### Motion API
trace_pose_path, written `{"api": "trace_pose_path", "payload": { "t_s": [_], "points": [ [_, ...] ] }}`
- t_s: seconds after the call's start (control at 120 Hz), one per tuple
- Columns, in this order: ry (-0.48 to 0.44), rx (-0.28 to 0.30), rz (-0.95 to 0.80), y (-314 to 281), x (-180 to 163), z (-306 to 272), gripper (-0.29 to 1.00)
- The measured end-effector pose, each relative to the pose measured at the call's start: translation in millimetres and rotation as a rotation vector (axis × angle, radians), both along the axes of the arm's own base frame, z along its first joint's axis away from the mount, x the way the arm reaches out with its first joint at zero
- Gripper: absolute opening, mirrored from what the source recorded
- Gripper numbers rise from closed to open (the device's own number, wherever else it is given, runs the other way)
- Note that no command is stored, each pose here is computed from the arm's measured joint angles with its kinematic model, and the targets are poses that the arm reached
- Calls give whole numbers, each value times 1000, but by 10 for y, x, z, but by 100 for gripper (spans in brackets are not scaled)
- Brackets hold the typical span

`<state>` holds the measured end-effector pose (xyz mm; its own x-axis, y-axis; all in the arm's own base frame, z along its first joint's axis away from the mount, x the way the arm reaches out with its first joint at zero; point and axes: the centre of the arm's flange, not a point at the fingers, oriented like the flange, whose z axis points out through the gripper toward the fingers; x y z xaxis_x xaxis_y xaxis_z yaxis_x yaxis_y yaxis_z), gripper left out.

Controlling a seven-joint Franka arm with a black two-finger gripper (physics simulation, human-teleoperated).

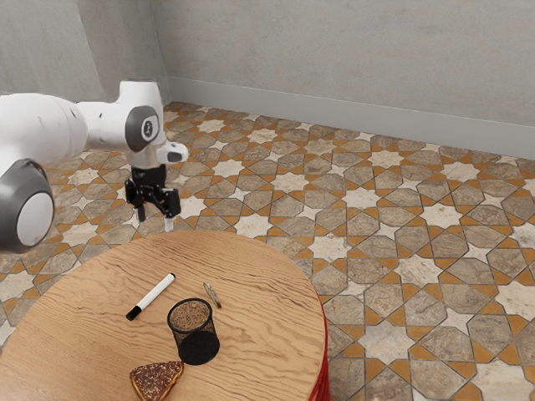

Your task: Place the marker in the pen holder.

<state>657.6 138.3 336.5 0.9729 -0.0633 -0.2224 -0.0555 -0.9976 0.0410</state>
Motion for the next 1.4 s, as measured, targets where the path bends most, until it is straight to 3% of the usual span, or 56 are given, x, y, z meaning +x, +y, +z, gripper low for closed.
{"api": "trace_pose_path", "payload": {
  "t_s": [0.108,0.242,0.5,0.833,1.042,1.242,1.4],
  "points": [
    [19,-28,-7,-6,-478,-314,68],
    [-9,-11,-57,-77,-862,-541,68],
    [-90,8,-183,-395,-1201,-499,68],
    [-70,-28,-140,-576,-1853,-536,68],
    [-42,12,-97,-513,-1918,-738,68],
    [-94,48,-76,-486,-1832,-814,68],
    [-127,62,-62,-477,-1788,-830,59]
  ]
}}
